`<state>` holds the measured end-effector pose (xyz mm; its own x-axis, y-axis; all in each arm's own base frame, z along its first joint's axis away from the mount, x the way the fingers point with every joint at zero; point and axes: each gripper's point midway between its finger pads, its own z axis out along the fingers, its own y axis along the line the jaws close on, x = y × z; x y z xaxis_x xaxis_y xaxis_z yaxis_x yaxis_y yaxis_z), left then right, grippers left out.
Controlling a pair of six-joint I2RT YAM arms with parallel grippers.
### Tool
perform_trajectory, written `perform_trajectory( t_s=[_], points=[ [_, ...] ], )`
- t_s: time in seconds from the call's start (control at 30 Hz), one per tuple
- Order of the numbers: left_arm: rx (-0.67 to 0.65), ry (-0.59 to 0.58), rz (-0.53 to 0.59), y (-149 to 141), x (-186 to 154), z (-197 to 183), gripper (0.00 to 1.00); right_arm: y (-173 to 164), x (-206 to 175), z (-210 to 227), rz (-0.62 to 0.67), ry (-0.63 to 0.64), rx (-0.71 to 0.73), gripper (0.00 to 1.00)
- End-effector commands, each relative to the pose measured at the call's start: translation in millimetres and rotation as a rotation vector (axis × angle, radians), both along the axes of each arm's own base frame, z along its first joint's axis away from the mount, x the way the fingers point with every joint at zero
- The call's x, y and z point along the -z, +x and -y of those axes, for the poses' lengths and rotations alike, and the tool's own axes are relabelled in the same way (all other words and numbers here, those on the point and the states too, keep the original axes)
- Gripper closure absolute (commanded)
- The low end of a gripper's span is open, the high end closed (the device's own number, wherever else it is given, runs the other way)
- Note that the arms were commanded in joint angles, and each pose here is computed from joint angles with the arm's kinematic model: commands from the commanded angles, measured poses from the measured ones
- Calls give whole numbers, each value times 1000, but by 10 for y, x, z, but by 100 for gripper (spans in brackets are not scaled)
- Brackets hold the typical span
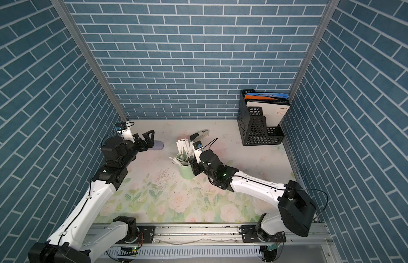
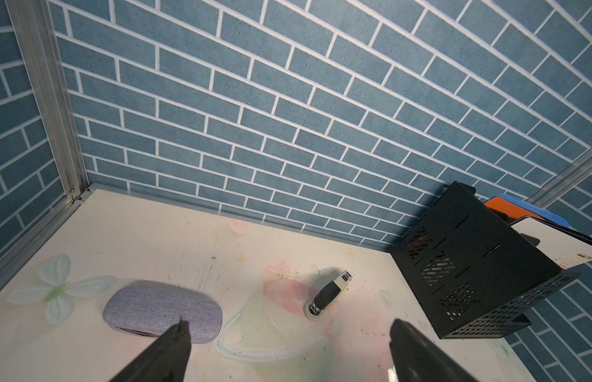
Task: Take the straws out of the storage container
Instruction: Pick up the straw from the container.
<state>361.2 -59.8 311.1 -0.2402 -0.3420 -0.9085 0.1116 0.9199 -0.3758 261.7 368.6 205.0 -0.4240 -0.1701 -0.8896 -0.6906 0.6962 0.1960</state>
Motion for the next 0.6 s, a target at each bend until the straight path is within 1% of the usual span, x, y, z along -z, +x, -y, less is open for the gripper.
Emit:
perform_trajectory(
  t_s=[0.0,0.57],
  points=[
    [3,0,-18,0,47,12,0,83,-161,-120,21,56,28,63],
    [-1,2,6,-42,-31,-2,1,286,-51,-154,30,3,101,68]
  ],
)
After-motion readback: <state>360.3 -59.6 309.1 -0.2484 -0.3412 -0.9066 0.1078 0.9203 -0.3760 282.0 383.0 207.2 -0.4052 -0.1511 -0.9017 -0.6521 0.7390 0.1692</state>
